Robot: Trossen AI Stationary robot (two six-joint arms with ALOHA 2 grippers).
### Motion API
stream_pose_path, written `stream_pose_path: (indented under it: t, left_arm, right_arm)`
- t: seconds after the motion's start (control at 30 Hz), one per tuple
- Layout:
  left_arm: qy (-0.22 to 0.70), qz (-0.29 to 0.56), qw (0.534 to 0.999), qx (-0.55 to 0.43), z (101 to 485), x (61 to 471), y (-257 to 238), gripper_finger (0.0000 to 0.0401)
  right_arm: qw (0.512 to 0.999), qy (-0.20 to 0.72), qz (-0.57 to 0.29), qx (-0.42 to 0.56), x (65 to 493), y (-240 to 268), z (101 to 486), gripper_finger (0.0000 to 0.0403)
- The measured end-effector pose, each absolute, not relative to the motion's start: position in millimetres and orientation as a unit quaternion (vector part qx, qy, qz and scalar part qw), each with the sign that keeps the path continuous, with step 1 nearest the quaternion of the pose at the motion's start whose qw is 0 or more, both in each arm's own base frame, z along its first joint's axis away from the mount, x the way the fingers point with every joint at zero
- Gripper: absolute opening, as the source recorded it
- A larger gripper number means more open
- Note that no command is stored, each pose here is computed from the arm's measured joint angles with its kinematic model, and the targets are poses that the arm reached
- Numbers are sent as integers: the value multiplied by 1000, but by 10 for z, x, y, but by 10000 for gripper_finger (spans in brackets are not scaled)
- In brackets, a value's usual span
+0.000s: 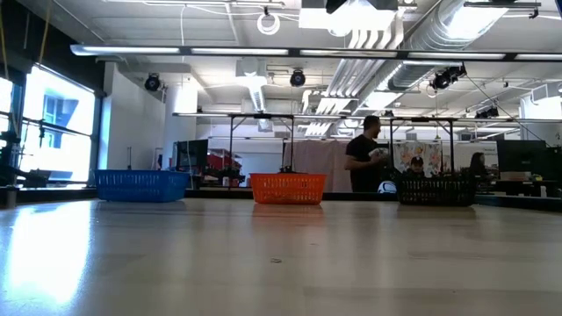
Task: Sort crayons
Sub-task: Put the right yellow crayon into the orange bin
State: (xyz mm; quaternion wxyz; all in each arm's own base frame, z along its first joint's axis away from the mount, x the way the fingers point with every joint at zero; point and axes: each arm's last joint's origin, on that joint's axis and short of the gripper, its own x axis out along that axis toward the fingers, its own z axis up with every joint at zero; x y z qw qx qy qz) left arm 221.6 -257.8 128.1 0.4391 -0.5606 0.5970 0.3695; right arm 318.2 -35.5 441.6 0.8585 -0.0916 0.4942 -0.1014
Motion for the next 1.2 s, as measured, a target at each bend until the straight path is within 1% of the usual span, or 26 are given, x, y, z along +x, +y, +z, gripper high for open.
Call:
stream_pose_path:
  t: [0.13, 0.4, 0.57, 0.83, 0.97, 1.2]
  left_arm:
    - [595, 370, 444, -558, 1276, 2256, -2529, 85]
    - [572, 374, 469, -560, 1270, 2340, -2439, 85]
    - [568, 374, 473, -560, 1267, 2359, -2419, 85]
    - [561, 398, 477, -548, 1254, 2344, -2373, 85]
    - [553, 397, 493, -542, 1251, 2386, -2317, 85]
    - [569, 385, 511, -516, 1211, 2503, -2173, 85]
  right_arm:
    - [858, 494, -101, -91, 3182, -355, 4416, 99]
    - [858, 496, -101, -92, 3179, -355, 4414, 99]
    - [858, 496, -101, -92, 3179, -355, 4414, 99]
    - [858, 496, -101, -92, 3179, -355, 4414, 99]
    - [858, 496, -101, -92, 3179, -355, 4414, 99]
    - [857, 496, -103, -93, 3179, -356, 4414, 99]
